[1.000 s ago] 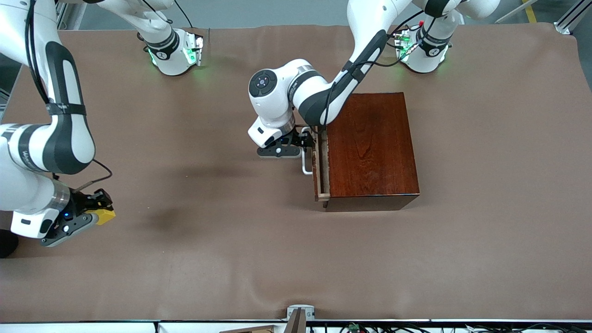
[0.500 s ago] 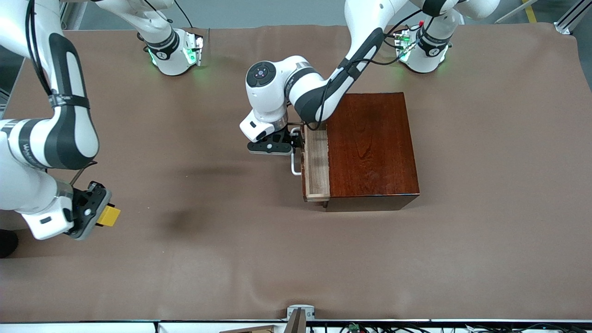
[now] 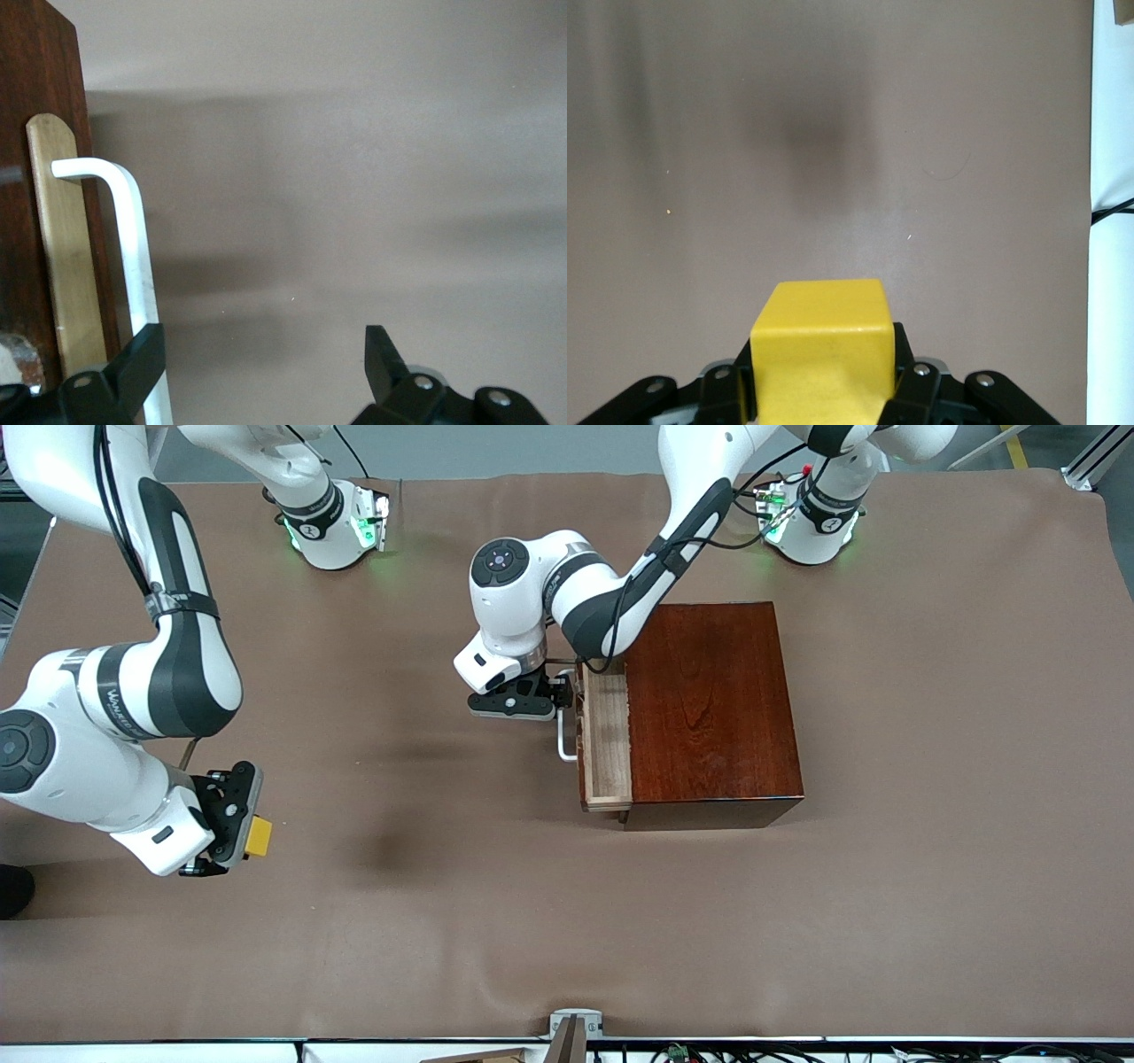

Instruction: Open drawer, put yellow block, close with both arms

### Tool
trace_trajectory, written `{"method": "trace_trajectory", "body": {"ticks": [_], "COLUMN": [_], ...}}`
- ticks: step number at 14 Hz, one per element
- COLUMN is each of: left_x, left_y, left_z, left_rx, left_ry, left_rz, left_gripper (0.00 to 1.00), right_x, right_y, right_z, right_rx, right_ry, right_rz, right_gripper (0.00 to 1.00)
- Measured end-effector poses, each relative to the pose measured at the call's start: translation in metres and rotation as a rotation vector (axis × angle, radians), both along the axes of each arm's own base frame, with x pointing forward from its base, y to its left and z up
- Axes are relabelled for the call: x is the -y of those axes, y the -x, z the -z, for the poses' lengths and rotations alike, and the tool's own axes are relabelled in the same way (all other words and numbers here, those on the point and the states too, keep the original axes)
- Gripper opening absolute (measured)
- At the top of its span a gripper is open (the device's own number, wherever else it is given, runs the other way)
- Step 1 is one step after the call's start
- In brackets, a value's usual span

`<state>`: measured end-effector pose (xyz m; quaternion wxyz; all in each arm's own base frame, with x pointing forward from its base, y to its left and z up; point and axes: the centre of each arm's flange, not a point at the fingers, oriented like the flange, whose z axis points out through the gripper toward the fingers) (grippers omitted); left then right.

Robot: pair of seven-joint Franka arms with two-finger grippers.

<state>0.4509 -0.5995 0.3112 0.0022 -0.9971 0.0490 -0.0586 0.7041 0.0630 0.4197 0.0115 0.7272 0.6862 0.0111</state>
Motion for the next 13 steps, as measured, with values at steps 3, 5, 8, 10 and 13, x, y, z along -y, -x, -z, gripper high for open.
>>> {"method": "trace_trajectory", "body": {"ticks": [3, 5, 8, 10, 13], "left_x": [-0.003, -0.008, -0.013, -0.013, -0.009], "left_y": [-0.001, -0.004, -0.01, -0.01, -0.009], "left_z": [0.0, 0.0, 0.001, 0.001, -0.002], "left_rx": [-0.014, -0.022, -0.021, -0.021, -0.007], "left_ry": [-0.028, -0.045, -0.056, -0.056, -0.033], "left_rz": [-0.003, 0.003, -0.007, -0.007, -0.001], "left_gripper": [1.0, 1.0, 1.0, 1.0, 1.0], "right_x": [0.001, 0.0, -0.011, -0.016, -0.016], "right_y": [0.001, 0.003, 0.003, 0.005, 0.007], "right_z": [-0.001, -0.001, -0.013, -0.022, -0.027], "right_rx": [-0.015, -0.028, -0.011, -0.002, -0.002], "right_ry": [0.002, 0.003, -0.008, -0.012, -0.013], "right_rz": [-0.008, -0.025, -0.057, -0.066, -0.072], "right_gripper": [0.56, 0.56, 0.56, 0.56, 0.56]}}
